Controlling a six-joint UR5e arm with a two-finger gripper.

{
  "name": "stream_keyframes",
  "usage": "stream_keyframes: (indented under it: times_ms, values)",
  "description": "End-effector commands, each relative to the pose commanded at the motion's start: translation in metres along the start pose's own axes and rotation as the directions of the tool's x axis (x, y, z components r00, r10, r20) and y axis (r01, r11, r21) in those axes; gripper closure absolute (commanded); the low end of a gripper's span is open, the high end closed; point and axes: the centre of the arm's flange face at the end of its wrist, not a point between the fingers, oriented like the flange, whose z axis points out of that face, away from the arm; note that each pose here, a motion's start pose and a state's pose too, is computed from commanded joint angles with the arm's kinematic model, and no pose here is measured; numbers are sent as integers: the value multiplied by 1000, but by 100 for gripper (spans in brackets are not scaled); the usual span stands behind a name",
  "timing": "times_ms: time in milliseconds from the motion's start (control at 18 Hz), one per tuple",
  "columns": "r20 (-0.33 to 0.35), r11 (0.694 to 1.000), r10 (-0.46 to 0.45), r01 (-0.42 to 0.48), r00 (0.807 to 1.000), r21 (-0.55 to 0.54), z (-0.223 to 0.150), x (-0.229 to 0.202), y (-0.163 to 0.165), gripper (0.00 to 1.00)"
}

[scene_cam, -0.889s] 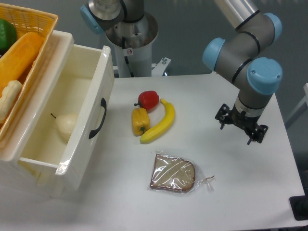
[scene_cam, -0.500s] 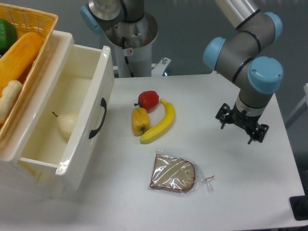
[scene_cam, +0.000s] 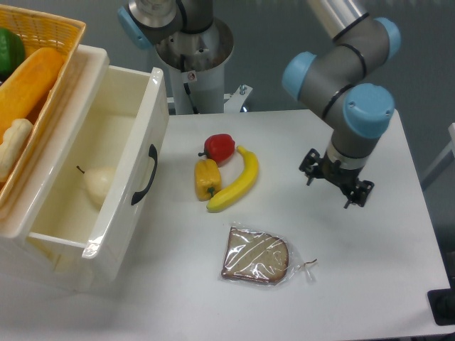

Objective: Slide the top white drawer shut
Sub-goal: 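Move the gripper from its start pose toward the open white drawer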

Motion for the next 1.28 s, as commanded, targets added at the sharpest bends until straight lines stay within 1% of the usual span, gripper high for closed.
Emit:
stream_keyframes:
  times_ms: [167,222,278,333,389,444,500,611,667,722,778,833,944,1056,1167,1278]
  values:
    - [20,998,-61,61,998,16,-15,17,-31,0]
    - [25,997,-78,78,997,20,-19,24,-40,2]
    - [24,995,-98,97,995,27,-20,30,-48,8]
    - [25,991,-126,125,992,47,-27,37,-57,18]
    - [23,982,-176,174,984,68,-34,40,-64,41]
    - [10,971,-223,221,975,90,-37,44,-72,55]
    - [-3,962,-251,250,968,105,-39,49,-80,68]
    - [-11,953,-284,283,959,103,-38,54,-87,85]
    - [-11,955,-280,279,960,102,-38,57,-90,94]
    - [-11,954,-282,282,959,102,-39,59,-92,98]
    - [-17,944,-314,315,949,97,-38,61,-94,100]
    - [-20,925,-366,366,931,102,-42,65,-98,100]
    - [-30,899,-422,423,906,111,-48,71,-107,100]
    - [-82,870,-466,473,881,140,-52,74,-114,100]
    - [-144,859,-466,486,873,162,-56,77,-119,100]
    - [-194,861,-462,490,865,135,-63,86,-118,100]
